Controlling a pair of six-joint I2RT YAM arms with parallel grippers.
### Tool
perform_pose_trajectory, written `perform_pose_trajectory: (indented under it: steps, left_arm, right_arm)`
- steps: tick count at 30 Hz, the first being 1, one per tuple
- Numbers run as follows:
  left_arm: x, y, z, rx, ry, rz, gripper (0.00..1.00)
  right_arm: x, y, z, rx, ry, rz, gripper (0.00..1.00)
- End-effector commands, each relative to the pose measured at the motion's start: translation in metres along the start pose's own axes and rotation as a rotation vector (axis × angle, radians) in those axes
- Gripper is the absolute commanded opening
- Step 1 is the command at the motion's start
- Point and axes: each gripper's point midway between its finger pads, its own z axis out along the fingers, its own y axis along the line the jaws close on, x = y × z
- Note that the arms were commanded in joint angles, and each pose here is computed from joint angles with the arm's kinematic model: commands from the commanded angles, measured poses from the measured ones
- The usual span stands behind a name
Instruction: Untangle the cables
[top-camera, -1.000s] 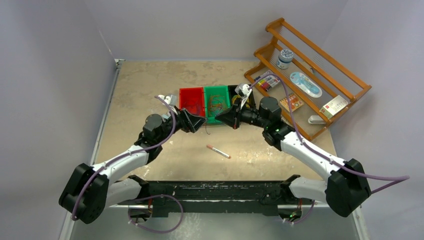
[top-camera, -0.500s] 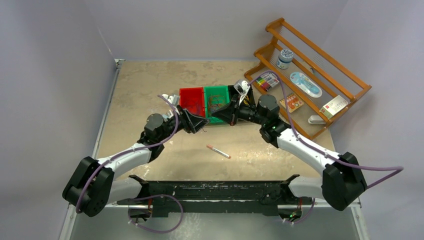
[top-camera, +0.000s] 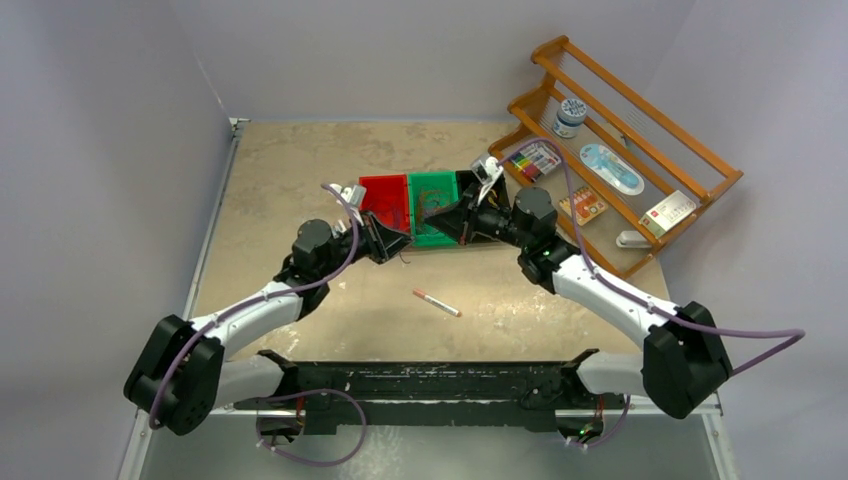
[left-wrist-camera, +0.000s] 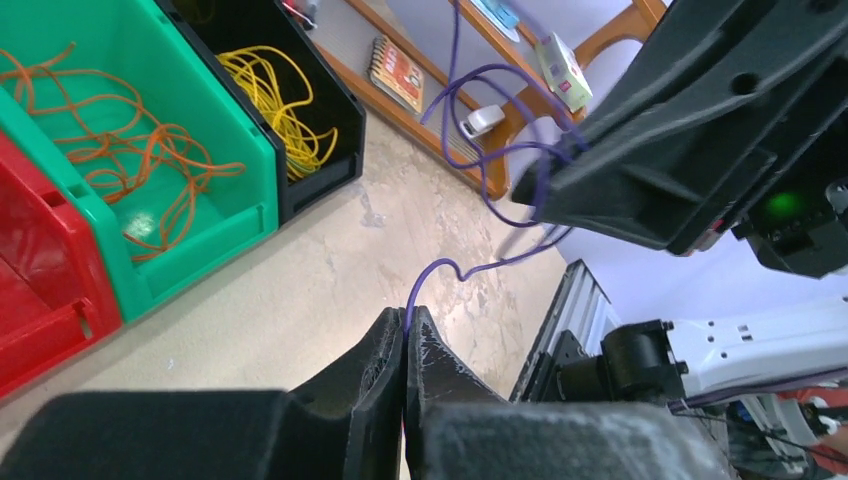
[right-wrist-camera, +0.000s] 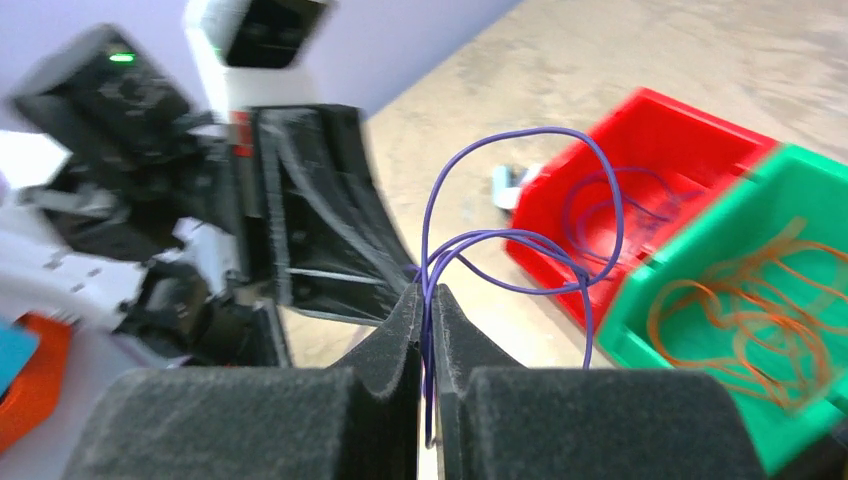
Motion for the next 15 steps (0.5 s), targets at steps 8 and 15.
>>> perform_pose_trajectory:
  steps: [8,15]
  left_arm:
    - [-0.049,0.005,0.000,-0.232,0.042,0.183,0.00]
    - [-0.046,-0.002,0.008,-0.232,0.182,0.221,0.00]
  right_arm:
    - [0.003,-0.085,-0.077,0.662,-0.131,0.079,0.39]
    - [0.007,-0.068,-0.097,0.617,-0.130,-0.016,0.62]
